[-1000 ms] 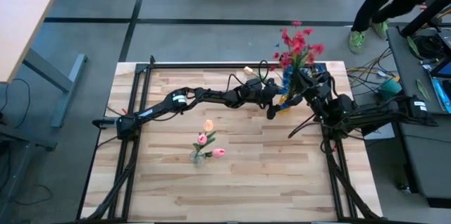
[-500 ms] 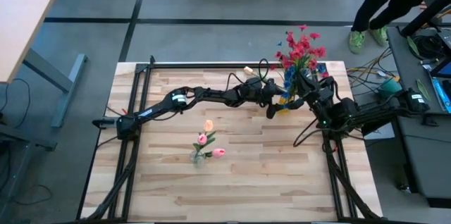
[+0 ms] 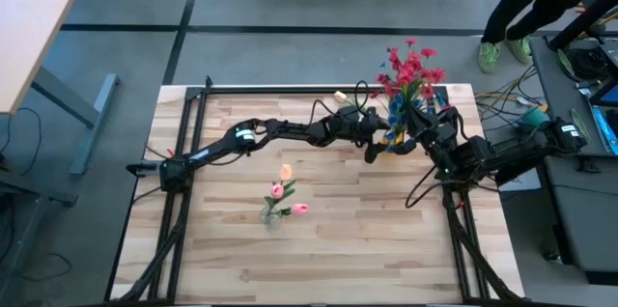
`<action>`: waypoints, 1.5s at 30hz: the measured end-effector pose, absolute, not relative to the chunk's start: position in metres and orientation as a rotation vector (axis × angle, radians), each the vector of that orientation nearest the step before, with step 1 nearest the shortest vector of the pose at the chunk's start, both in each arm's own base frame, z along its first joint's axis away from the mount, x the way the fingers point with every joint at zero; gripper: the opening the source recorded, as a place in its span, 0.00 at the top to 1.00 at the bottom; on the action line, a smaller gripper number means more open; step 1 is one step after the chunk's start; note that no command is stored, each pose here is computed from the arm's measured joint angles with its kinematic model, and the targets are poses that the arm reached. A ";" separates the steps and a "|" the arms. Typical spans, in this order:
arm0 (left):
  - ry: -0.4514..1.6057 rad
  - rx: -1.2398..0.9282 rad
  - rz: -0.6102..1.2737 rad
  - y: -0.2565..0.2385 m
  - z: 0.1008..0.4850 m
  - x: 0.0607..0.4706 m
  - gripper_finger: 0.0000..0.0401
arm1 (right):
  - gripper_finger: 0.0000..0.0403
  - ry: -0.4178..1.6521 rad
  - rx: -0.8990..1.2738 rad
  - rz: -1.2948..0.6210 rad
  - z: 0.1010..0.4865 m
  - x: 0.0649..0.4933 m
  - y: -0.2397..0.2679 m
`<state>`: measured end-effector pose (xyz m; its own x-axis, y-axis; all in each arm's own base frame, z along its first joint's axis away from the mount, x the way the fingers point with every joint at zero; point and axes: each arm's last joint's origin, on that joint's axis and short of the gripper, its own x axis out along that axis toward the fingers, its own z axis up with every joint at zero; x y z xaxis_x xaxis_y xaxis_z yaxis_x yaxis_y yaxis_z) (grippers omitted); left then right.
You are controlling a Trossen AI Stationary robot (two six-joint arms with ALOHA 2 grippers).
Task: Sort flowers into vase by color
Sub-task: Put the red flowers into the yellow vase
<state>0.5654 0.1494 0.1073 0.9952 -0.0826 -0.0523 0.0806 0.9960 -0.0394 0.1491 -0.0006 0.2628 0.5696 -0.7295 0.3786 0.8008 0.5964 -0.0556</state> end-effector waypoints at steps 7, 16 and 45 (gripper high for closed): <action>0.056 -0.027 -0.069 0.150 0.105 0.565 0.23 | 0.97 -0.333 -0.233 -0.907 0.263 0.149 -0.001; 0.054 -0.055 -0.038 0.151 0.105 0.565 0.16 | 0.97 -0.329 -0.236 -0.906 0.262 0.149 -0.001; 0.230 -0.172 -0.116 0.166 0.112 0.556 0.07 | 0.97 -0.320 -0.246 -0.902 0.262 0.150 0.001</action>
<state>0.5565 0.1660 0.1117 0.9671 -0.1335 -0.2165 0.0941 0.9786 -0.1829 0.1495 0.0006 0.2621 0.5780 -0.7261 0.3723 0.7986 0.5971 -0.0753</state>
